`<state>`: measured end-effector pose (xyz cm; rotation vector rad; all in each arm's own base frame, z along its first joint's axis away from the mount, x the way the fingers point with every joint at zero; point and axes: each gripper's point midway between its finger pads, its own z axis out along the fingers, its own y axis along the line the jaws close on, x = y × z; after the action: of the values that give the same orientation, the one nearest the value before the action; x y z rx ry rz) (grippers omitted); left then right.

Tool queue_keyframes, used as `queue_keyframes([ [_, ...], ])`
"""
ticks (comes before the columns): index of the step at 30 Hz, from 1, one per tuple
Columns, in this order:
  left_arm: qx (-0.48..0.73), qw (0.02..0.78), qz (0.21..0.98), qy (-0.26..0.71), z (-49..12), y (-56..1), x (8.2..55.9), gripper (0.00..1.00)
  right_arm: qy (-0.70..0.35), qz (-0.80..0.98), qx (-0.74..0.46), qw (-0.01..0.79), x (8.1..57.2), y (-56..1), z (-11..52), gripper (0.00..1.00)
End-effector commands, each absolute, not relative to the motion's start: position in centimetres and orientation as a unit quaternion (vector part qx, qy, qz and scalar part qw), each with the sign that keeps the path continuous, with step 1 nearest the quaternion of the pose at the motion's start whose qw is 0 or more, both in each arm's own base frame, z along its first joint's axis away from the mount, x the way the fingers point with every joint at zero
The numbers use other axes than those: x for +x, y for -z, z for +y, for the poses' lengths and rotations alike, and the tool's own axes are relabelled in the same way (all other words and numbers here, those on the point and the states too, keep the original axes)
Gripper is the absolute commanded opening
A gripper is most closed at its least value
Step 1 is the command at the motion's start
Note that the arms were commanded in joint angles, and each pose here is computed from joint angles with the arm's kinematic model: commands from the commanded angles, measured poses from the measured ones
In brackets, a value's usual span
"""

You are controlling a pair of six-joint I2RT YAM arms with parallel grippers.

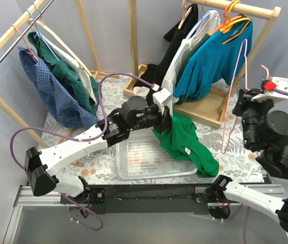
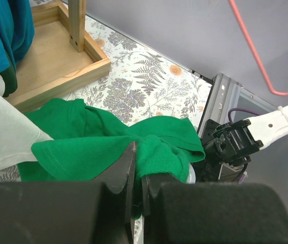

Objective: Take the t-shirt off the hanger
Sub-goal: Place the hanger at the clothesline.

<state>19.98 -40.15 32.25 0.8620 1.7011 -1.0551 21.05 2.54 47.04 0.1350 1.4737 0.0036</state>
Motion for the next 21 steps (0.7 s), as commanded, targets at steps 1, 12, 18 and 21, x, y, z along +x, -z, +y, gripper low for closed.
queue_keyframes([
  [1, 0.343, 0.490, 0.672, 0.437, -39.4, -34.6, 19.4, 0.00, 0.038, 0.669, 0.079, 0.738, 23.2, -48.3, 3.7, 0.01],
  [12, 0.337, 0.493, 0.670, 0.441, -38.3, -35.4, 18.3, 0.00, 0.147, 0.667, 0.115, 0.721, 28.1, -51.2, 3.7, 0.01],
  [18, 0.336, 0.494, 0.673, 0.437, -38.1, -35.5, 18.3, 0.00, 0.152, 0.674, 0.115, 0.714, 31.5, -51.4, 2.3, 0.01],
  [21, 0.337, 0.492, 0.675, 0.434, -38.1, -35.5, 18.3, 0.00, 0.159, 0.674, 0.116, 0.712, 33.0, -51.9, 1.8, 0.01],
])
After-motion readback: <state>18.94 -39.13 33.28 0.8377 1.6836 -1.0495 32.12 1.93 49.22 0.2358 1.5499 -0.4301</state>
